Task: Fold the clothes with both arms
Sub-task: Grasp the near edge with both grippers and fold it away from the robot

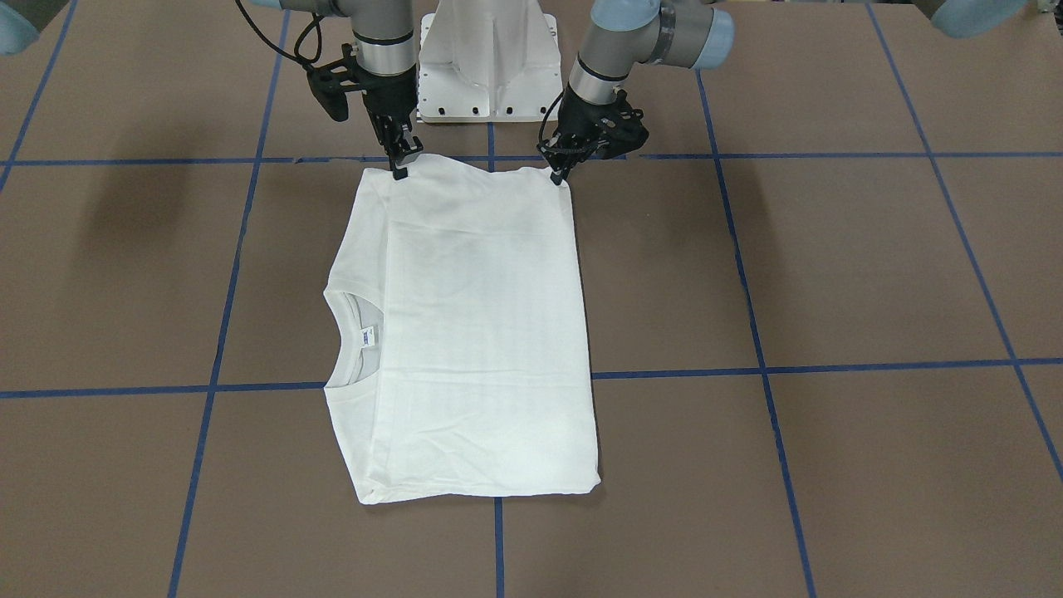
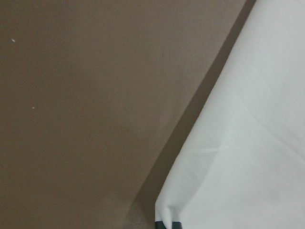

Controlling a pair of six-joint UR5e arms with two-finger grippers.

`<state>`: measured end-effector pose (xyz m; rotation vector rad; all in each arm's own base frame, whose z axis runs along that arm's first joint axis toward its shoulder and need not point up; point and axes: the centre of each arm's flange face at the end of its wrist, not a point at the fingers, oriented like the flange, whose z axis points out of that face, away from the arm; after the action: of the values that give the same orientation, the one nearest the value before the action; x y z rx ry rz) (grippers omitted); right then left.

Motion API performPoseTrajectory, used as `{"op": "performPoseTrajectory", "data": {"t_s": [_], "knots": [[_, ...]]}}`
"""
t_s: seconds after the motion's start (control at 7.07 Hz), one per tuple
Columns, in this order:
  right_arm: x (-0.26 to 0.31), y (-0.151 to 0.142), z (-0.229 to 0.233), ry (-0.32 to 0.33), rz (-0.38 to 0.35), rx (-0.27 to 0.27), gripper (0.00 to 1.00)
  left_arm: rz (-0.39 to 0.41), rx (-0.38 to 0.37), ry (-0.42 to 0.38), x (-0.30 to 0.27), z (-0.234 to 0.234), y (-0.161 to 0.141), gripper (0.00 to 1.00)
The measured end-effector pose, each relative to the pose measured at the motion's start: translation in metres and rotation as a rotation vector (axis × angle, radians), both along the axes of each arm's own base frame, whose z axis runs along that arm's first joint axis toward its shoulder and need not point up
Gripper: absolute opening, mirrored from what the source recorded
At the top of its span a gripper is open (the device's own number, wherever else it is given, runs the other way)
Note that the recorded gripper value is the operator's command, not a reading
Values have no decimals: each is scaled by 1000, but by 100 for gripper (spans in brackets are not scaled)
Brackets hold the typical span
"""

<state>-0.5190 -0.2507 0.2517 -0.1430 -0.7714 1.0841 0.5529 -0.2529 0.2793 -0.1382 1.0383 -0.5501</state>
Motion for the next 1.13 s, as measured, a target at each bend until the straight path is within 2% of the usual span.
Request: {"op": "performPoseTrajectory", "data": {"t_s": [0.14,0.57,0.71,0.85,0.99,1.13], "knots": [[0,7,0,-2,-8,-3,0,16,-2,18,-8,-7,3,0],[6,60,-14,14,-76,-28,0,50,2,102,-49,-41,16,0],[17,68,-23,9,-82,-36,0,51,7,128,-65,-54,20,0],[33,62,-33,-1,-65,-37,0,51,13,157,-83,-72,22,0],[53,41,-42,-8,-33,-42,0,29,24,177,-99,-92,11,0],[68,15,-47,-5,-23,-38,0,-11,62,172,-109,-110,-21,0]]}}
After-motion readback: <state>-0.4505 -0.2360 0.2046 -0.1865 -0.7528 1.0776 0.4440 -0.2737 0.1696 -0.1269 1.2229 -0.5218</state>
